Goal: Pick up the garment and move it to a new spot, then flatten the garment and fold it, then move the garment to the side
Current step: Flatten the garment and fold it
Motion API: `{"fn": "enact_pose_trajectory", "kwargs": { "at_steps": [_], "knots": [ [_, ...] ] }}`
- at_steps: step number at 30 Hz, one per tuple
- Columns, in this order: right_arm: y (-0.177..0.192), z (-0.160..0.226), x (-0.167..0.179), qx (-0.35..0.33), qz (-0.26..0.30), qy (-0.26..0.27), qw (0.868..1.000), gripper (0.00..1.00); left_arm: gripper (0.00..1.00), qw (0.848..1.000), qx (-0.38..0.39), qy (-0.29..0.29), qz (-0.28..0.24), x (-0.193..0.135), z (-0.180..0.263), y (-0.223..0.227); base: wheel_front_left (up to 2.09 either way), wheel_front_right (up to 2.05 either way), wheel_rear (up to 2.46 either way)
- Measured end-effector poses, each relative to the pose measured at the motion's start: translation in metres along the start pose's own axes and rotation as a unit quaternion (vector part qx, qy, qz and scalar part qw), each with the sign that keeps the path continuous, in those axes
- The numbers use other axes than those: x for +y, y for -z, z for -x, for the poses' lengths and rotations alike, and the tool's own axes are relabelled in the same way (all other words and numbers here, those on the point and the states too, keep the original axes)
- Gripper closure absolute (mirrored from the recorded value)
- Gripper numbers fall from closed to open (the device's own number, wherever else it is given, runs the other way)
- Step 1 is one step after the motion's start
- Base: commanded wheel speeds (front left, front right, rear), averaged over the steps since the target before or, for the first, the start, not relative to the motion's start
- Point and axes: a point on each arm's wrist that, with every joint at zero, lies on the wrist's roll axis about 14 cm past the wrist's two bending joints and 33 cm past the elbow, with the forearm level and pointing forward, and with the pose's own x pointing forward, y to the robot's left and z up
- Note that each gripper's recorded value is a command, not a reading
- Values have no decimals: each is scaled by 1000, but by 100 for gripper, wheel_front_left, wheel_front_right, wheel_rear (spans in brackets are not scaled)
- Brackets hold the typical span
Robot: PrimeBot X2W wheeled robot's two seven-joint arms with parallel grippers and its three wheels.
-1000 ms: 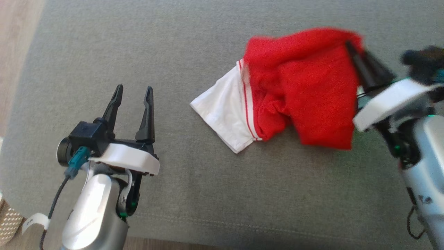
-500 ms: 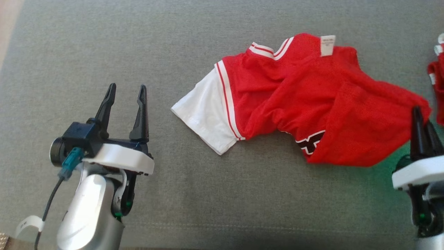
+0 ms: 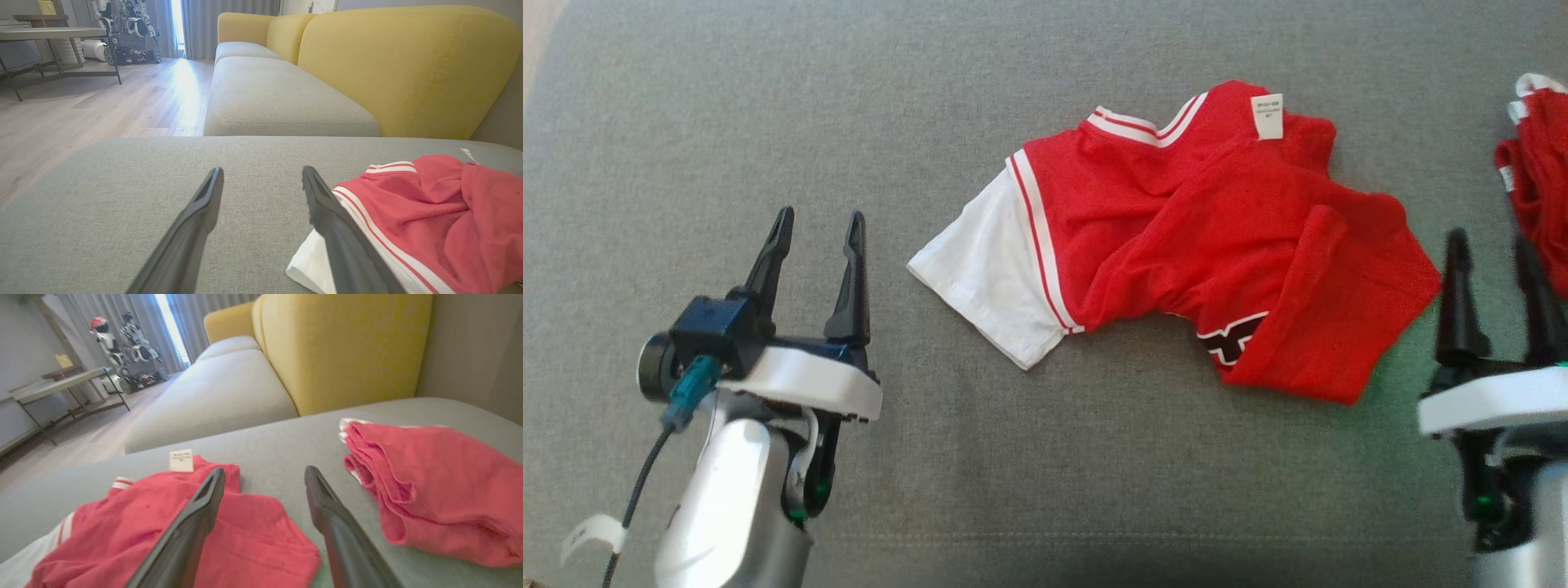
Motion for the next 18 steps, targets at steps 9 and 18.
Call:
{"fn": "enact_pose_trajectory", "kwargs": {
  "at_steps": [9,18],
  "knots": [
    [-39,13,38,-76,34,-54,995,0,0,1000,1,-7,-4,2,19,-3,0,0,0],
    [-29,47,36,-60,43,-51,996,0,0,1000,8,-10,-8,1,41,-2,0,0,0]
  ]
}}
